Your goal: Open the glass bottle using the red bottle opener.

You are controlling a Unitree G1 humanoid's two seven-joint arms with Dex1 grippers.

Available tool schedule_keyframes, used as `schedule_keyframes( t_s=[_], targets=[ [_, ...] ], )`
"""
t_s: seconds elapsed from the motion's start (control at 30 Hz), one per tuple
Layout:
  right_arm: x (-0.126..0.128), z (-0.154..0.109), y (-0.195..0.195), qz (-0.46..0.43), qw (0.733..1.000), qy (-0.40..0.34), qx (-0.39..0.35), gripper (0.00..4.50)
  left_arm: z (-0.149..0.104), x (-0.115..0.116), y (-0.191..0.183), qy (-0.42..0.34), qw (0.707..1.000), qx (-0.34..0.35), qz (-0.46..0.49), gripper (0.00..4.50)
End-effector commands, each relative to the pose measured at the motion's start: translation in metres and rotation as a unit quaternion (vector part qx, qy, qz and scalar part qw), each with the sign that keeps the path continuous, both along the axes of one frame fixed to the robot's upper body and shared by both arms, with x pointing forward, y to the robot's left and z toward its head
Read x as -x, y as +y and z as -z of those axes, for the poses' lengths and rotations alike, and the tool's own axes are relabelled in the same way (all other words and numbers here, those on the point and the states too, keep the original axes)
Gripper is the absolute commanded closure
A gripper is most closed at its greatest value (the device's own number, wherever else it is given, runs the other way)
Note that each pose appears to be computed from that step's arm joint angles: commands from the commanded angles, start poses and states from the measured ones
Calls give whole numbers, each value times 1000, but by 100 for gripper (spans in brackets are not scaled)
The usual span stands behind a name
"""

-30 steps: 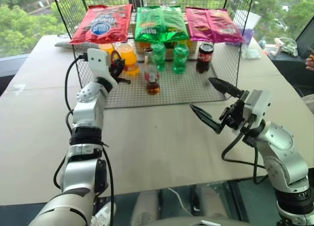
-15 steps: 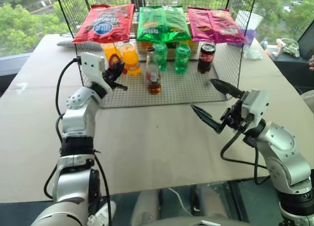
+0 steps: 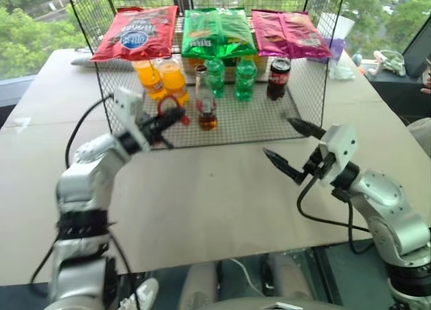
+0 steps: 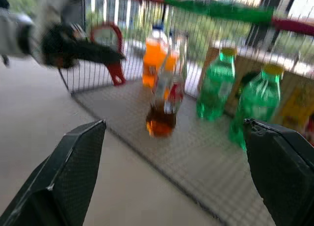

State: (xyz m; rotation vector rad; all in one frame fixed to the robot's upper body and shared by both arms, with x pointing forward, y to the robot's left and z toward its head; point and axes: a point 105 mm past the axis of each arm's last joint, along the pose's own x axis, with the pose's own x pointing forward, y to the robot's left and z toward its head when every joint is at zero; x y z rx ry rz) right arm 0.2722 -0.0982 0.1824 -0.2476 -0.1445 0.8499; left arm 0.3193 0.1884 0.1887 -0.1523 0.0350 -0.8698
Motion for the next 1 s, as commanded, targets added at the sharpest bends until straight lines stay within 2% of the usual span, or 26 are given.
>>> schedule_keyframes(
  t_s=[0.03, 0.2, 0.37, 0.63, 0.87, 1.0],
  targets=[
    [14, -11, 14, -51, 998, 36, -27, 0, -24, 35, -19, 43, 993, 59, 87, 448],
    [21, -13, 24, -110, 983, 119, -86, 0, -28, 44, -37, 87, 984, 105, 118, 448],
    [24, -9, 36, -168, 952, 211, -142, 0, -29, 49, -65, 99, 973, 132, 160, 448],
    [18, -15, 51, -197, 926, 264, -183, 0, -33, 51, -80, 100, 967, 150, 182, 448],
    [12, -32, 70, -225, 906, 290, -211, 0, -32, 53, -91, 102, 961, 157, 201, 448],
    [13, -34, 75, -233, 902, 298, -208, 178, -30, 57, -95, 100, 961, 150, 211, 450]
  ],
)
